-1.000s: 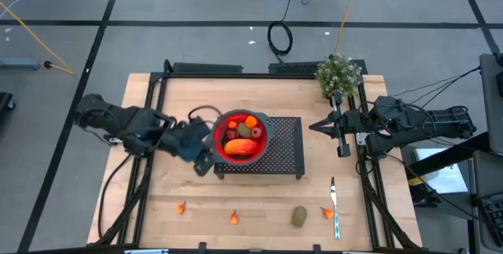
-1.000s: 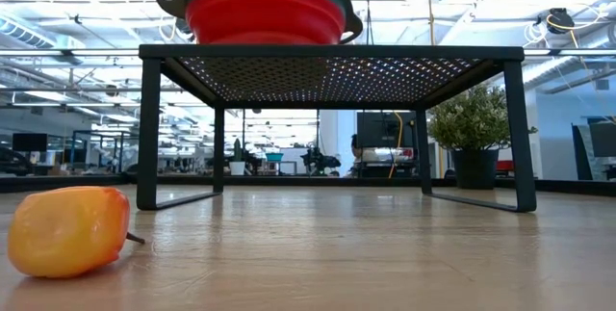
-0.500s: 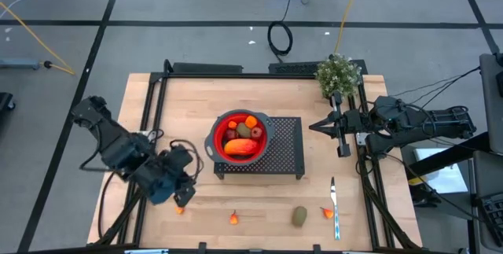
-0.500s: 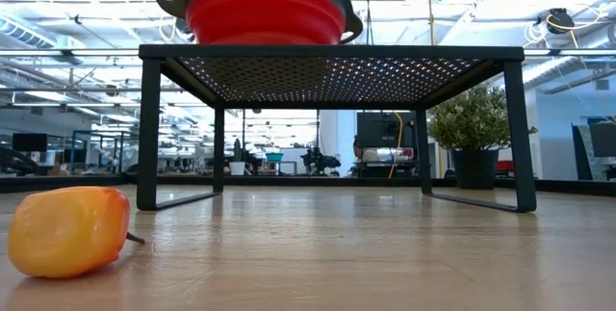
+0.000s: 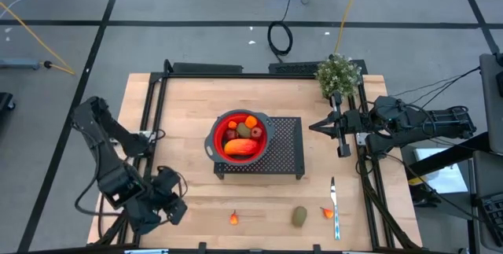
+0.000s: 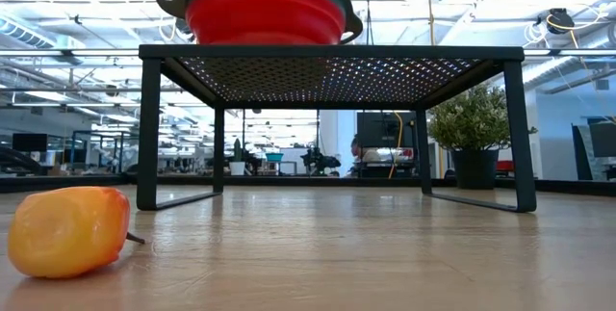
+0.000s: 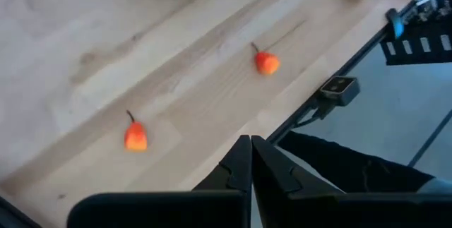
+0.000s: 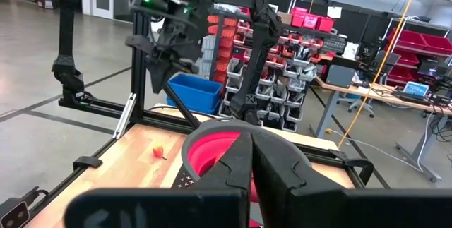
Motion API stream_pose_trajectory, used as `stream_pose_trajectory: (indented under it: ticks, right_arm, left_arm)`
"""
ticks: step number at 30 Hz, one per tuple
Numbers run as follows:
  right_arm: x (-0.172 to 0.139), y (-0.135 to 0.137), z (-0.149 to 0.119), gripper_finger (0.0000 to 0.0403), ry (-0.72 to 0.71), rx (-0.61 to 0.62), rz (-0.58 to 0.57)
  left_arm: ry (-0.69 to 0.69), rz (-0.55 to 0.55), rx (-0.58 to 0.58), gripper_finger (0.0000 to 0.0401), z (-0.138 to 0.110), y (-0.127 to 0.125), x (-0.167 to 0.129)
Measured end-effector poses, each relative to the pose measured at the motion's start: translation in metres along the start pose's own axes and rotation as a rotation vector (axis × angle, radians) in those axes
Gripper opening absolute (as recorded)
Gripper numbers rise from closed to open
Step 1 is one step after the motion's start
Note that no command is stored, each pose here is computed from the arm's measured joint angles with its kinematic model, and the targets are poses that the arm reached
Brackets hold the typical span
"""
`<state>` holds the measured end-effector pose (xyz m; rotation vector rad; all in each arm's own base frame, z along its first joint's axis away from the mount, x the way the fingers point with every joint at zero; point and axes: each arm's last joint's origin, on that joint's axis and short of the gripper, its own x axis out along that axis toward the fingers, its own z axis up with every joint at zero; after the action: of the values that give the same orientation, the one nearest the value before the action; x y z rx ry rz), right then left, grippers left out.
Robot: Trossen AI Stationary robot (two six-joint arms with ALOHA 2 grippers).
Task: Pick & Place Fruit
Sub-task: Put the orange pear into the red strainer bowl on the shelf
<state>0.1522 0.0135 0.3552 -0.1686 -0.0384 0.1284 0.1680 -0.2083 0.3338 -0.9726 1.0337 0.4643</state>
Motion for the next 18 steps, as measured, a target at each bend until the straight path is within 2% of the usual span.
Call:
stream_pose_trajectory:
  ticks: [11,18]
  right_arm:
    - [0.0,0.0,-0.001,0.0004,0.007,0.001,0.002]
    - [0.0,0.0,-0.001,0.0004,0.009,0.047,0.002]
  left_arm:
    - [0.079,-0.006,-0.096,0.0002,-0.033,0.025,0.044]
    - [0.102,0.05,-0.122,0.0002,-0.039,0.042,0.064]
